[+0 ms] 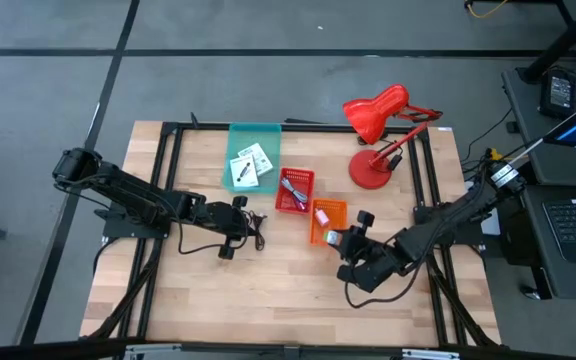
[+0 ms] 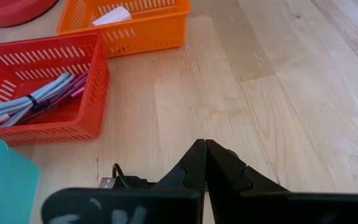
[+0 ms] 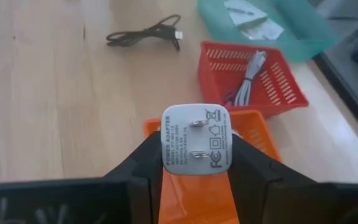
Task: Pick and place items into bin
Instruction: Put the green charger adapter into the orange basket
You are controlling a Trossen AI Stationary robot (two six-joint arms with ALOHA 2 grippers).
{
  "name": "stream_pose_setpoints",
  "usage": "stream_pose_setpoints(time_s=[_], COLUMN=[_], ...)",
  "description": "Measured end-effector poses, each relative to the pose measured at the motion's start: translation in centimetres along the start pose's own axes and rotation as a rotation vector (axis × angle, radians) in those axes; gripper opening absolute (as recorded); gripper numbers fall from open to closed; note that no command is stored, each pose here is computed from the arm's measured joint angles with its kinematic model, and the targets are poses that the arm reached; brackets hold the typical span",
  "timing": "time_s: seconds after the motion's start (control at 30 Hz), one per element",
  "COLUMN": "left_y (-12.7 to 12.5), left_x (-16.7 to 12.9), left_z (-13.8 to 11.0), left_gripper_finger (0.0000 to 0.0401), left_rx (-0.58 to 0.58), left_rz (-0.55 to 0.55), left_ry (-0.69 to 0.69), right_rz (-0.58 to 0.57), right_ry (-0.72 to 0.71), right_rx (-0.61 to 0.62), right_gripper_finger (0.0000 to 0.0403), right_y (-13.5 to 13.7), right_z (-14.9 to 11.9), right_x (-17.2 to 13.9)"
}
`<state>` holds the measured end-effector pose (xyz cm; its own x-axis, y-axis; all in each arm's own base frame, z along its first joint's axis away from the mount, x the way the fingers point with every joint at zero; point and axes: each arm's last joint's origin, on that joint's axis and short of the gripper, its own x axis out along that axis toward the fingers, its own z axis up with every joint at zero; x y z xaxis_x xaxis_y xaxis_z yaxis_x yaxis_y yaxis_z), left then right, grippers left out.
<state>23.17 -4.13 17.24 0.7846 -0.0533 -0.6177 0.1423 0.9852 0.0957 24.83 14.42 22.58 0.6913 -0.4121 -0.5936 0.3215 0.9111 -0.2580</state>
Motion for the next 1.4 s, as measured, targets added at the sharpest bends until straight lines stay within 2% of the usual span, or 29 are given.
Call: stream_pose_setpoints(time_s=[0.23, 0.67, 1.2, 1.4], left_y=[0.0, 0.0, 0.0, 0.0], left_x=[0.0, 0.0, 0.0, 0.0], left_z=[0.0, 0.0, 0.0, 0.0], left_gripper_finger=[0.0006, 0.0006, 0.0006, 0.0006], left_rx=[0.000, 0.000, 0.000, 0.000], left_rz=[0.000, 0.001, 0.001, 0.001], left_ry=[0.000, 0.000, 0.000, 0.000], right_rz=[-0.020, -0.049, -0.080, -0.092], right_ry=[0.093, 0.259, 0.325, 0.323], right_rx=[0.053, 0.049, 0.047, 0.055], right_gripper_finger=[0.0120, 0.0124, 0.0127, 0.0150], right_y=[-0.8, -0.4, 0.0, -0.3], right_z=[-0.3, -1.8, -2.9, -2.8], right_x=[1.6, 5.8, 7.5, 7.8])
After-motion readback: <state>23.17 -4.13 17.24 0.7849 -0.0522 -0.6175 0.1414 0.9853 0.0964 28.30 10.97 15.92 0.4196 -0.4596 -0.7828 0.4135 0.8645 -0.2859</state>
